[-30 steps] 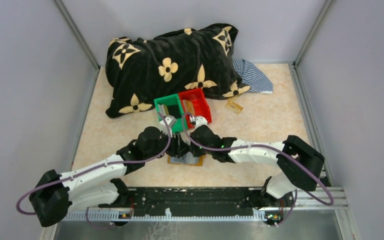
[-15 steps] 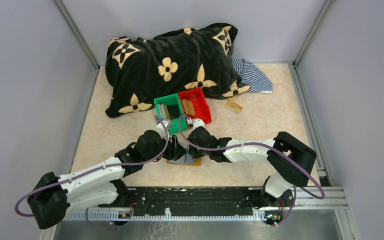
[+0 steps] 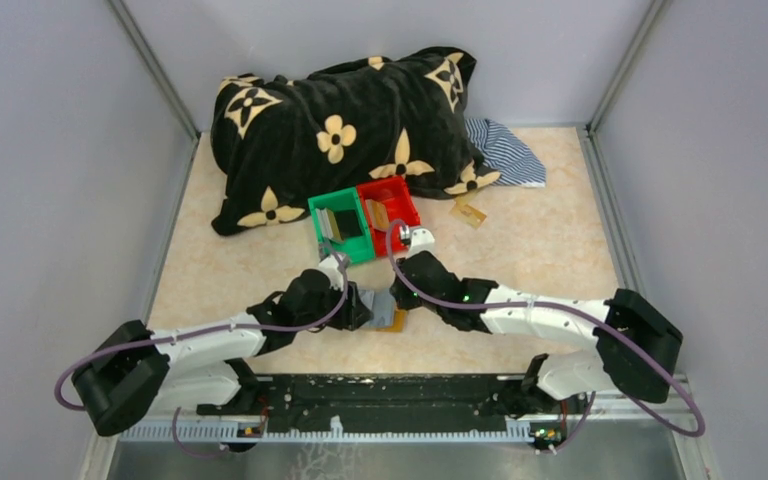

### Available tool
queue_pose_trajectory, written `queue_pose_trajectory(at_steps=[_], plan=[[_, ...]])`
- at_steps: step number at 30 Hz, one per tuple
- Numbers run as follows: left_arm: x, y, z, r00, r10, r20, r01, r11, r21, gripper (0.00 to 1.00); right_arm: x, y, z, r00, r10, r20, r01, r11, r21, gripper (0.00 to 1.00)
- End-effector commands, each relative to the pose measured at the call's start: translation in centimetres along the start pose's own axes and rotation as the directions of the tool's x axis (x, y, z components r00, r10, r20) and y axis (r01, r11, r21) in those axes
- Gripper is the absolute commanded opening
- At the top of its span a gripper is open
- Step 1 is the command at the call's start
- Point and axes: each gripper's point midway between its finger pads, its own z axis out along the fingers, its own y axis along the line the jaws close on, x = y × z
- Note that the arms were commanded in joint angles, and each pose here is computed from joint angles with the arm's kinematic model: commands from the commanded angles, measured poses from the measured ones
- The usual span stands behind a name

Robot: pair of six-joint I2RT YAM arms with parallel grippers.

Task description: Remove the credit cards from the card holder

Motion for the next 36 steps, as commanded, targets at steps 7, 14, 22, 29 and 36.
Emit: queue_pose_trajectory(at_steps=[7,14,22,29,36], plan=[[-3.0,0.4,-1.9,0.993,-0.007,0.117,0.009,1.000,-0.015,0.53,0.4,3.6,2.7,1.000,0.003,-0.028,-0.006,0.994,-0.113,0.07],[-1.5,3.3,-2.0,0.992,-0.078,0.095,0.085,0.994,-0.070,0.52,3.9,4.5,5.0,0.991,0.066,-0.113,-0.085,0.981,-0.177,0.11],[2.0,5.8,-0.7,0.989,-0.141,0.045,0.144,0.988,-0.061,0.45,5.2,4.0,4.8,0.984,0.141,-0.107,-0.161,0.962,-0.221,0.33],[2.6,5.8,-0.1,0.988,-0.156,0.007,0.156,0.986,-0.051,0.43,5.8,3.5,5.2,0.968,0.219,-0.124,-0.245,0.930,-0.273,0.35],[3.7,6.3,0.0,0.986,-0.166,-0.036,0.163,0.984,-0.073,0.42,5.2,2.7,4.7,0.958,0.271,-0.093,-0.287,0.913,-0.291,0.29]])
